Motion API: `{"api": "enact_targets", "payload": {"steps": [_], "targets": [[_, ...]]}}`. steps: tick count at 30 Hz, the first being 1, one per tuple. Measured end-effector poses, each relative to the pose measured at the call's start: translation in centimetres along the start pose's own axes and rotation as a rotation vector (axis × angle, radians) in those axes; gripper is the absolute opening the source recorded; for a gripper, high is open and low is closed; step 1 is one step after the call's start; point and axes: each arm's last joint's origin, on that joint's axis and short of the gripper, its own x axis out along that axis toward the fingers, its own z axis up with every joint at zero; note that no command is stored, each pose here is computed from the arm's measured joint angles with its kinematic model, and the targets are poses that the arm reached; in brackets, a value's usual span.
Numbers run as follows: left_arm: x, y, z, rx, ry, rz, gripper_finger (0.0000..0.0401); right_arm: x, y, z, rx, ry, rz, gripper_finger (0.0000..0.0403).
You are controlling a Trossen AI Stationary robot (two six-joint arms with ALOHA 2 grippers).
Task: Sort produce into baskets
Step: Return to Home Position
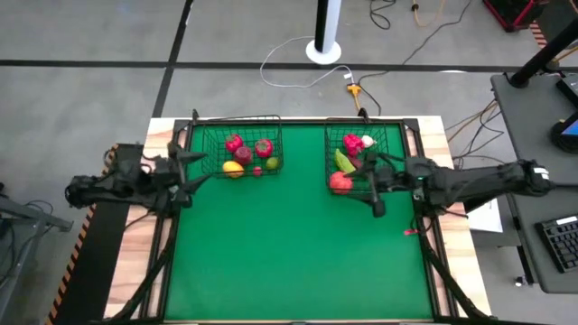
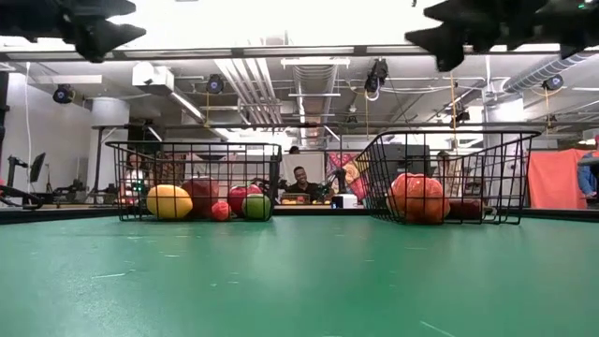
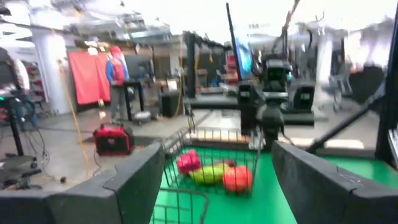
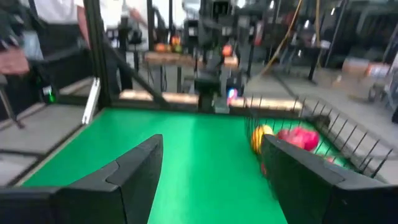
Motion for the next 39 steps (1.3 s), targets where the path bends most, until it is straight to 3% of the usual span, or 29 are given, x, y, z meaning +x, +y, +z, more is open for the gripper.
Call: {"api": "enact_targets", "payload": {"steps": [8, 15, 20, 25, 39], "targets": [[-0.4, 0.1, -0.9, -0.003, 0.017, 0.012, 0.0277, -3.9, 0.6, -0.9, -0.03, -0.132, -0.009, 0.0261], [0.4, -0.6, -4.5, -0.047, 0.022, -0.021, 0.0277, -7.1, 1.2, -3.7, -0.011, -0.342, -0.015, 0.0267], [1.1, -1.2, -8.7, -0.064, 0.031, 0.03, 0.0277, -7.7, 1.5, -5.5, -0.005, -0.322, 0.0, 0.0261], [1.1, -0.9, -8.9, -0.098, 0.092, 0.145, 0.0277, -8.1, 1.6, -5.3, -0.059, -0.355, 0.007, 0.0249], [1.3, -1.0, -9.2, -0.083, 0.123, 0.15, 0.0277, -8.0, 1.6, -5.8, 0.016, -0.309, 0.018, 0.0254]]}}
